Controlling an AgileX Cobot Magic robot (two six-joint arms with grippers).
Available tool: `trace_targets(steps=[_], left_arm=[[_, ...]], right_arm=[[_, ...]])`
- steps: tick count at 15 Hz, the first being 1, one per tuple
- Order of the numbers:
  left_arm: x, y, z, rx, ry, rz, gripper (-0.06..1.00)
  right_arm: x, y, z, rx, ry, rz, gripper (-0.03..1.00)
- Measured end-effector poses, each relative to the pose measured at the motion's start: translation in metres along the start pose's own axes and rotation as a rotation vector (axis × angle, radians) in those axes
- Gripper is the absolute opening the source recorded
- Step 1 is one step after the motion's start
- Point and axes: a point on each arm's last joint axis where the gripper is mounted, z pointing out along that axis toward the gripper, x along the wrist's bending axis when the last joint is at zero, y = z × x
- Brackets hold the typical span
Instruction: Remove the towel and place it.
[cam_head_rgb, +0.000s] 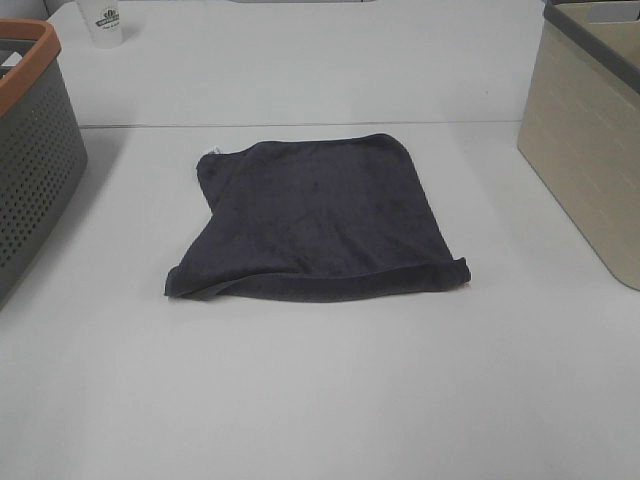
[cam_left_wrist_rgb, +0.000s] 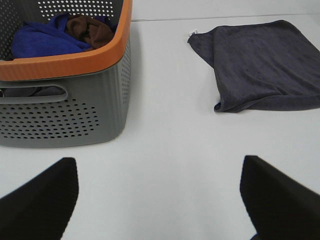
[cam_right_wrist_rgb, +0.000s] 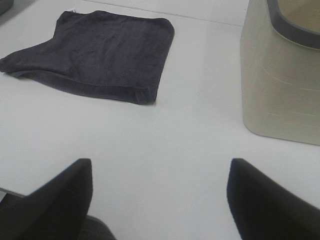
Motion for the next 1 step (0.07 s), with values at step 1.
trace_targets(steps=[1], left_arm=[[0.0, 0.0, 0.0, 0.0, 0.0, 0.0, 0.82]], right_arm=[[0.0, 0.0, 0.0, 0.0, 0.0, 0.0, 0.74]])
